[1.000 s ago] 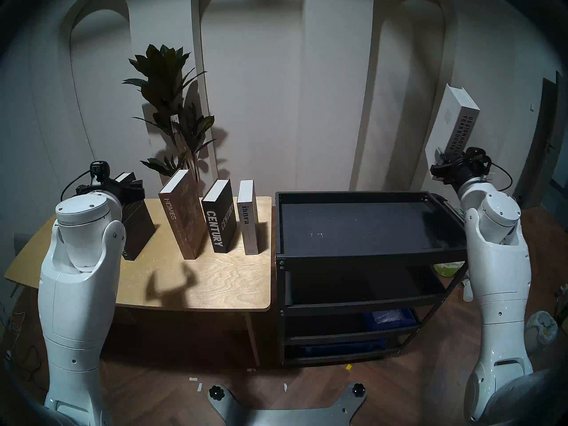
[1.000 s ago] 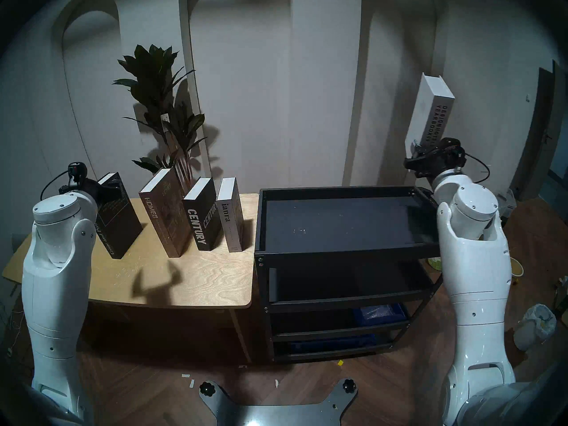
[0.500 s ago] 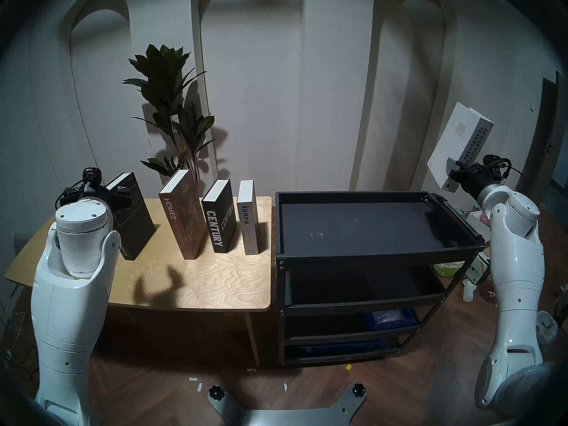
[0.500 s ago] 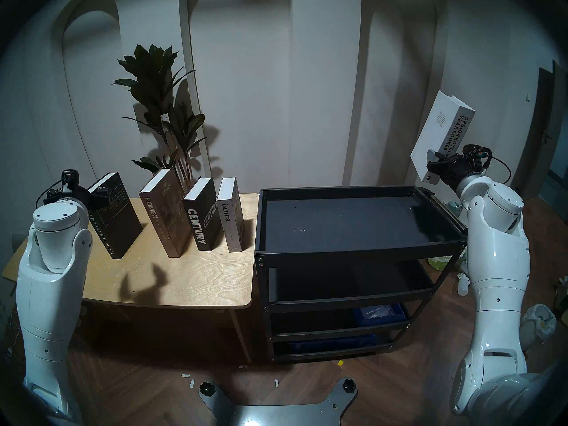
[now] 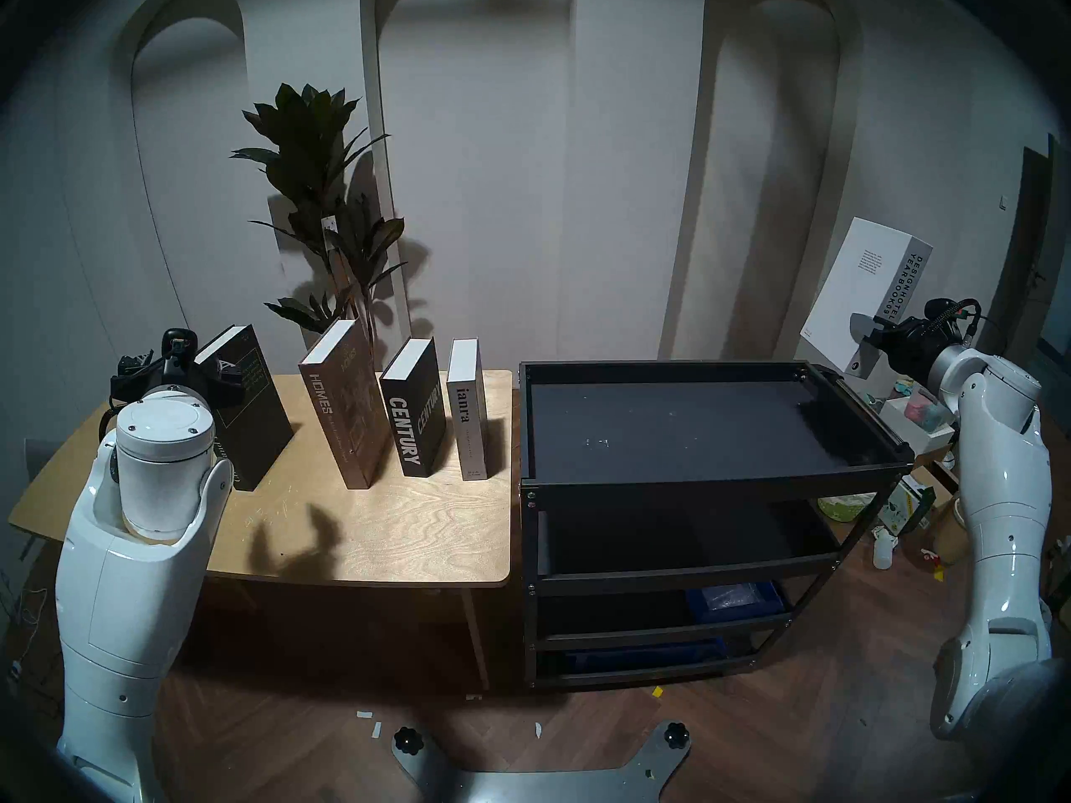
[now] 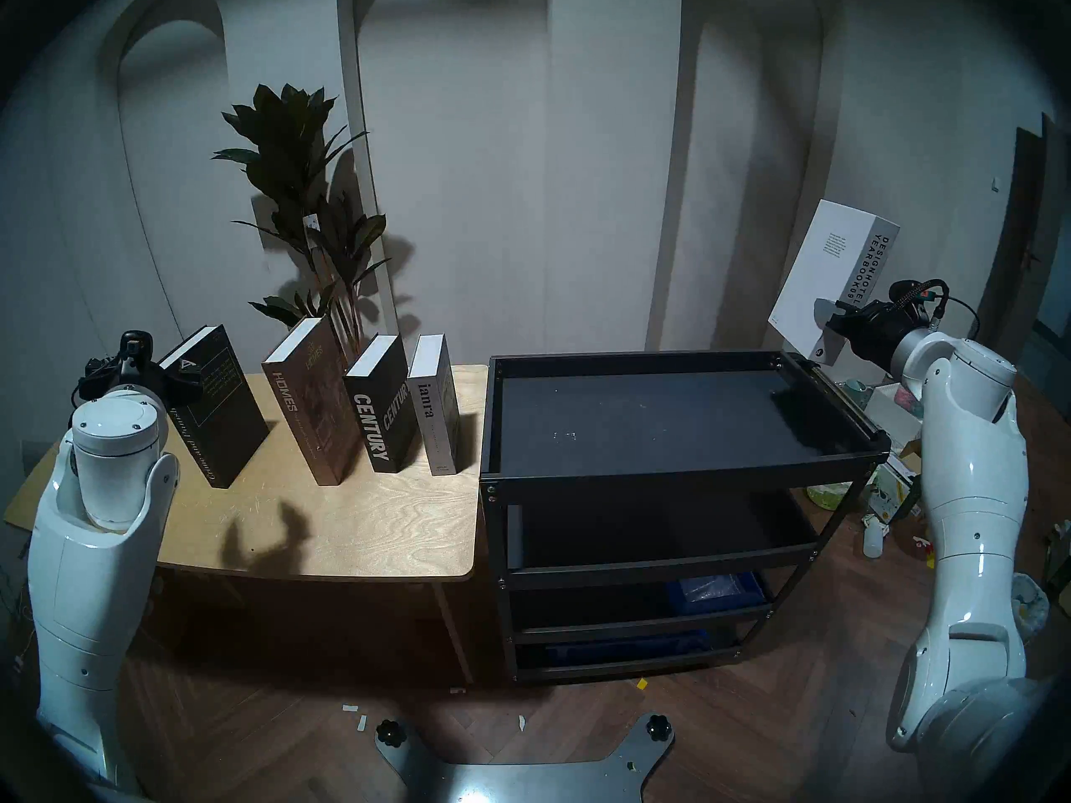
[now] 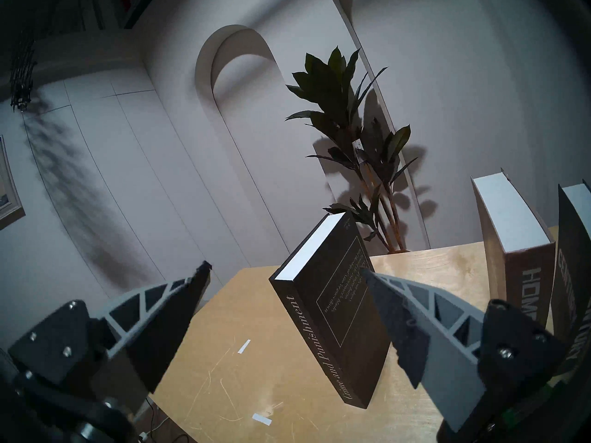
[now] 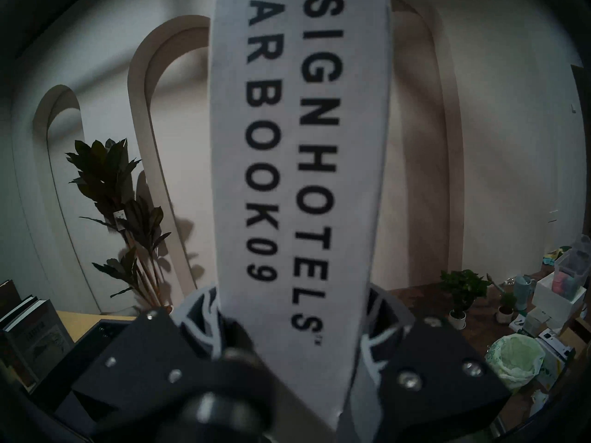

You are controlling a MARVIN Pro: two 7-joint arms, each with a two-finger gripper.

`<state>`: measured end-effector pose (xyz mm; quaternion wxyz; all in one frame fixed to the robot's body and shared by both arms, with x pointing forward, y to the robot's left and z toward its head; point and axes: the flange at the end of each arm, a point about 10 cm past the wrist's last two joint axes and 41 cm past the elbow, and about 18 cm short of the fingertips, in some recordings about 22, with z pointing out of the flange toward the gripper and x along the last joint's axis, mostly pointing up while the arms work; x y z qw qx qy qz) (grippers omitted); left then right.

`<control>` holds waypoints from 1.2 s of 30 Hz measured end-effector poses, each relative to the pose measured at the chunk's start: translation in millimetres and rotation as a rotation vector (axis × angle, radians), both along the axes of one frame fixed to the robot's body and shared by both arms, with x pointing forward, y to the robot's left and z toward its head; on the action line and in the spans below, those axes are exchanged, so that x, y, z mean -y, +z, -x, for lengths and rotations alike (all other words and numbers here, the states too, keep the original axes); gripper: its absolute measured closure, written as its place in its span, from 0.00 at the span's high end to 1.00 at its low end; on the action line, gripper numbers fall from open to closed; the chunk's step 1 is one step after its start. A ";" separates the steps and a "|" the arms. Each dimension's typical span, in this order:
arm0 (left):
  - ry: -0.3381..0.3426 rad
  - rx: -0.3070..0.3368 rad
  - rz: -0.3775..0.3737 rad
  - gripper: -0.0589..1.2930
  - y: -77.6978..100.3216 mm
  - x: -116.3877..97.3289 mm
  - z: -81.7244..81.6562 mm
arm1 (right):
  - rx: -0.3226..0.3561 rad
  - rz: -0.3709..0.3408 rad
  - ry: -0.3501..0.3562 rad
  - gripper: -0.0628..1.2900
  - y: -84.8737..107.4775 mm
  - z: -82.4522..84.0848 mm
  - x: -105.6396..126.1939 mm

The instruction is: Move the books from the display table onto the shelf, standing them upright with spines facing out and tallest at one end

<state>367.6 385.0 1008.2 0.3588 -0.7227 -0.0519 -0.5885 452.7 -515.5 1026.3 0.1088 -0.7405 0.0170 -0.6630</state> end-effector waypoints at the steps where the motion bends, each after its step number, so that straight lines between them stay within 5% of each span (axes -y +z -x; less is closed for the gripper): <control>1: -0.001 -0.002 -0.010 0.97 -1.4 0.7 0.4 | -0.014 -0.002 0.009 0.42 -1.1 0.3 3.3; 16: -0.008 -0.003 -0.129 0.97 -15.9 7.2 6.3 | -0.189 0.048 0.067 0.42 -27.7 -3.8 35.8; 36: -0.002 0.037 -0.255 0.97 -25.0 7.1 16.1 | -0.336 0.172 0.086 0.42 -76.7 -13.9 59.5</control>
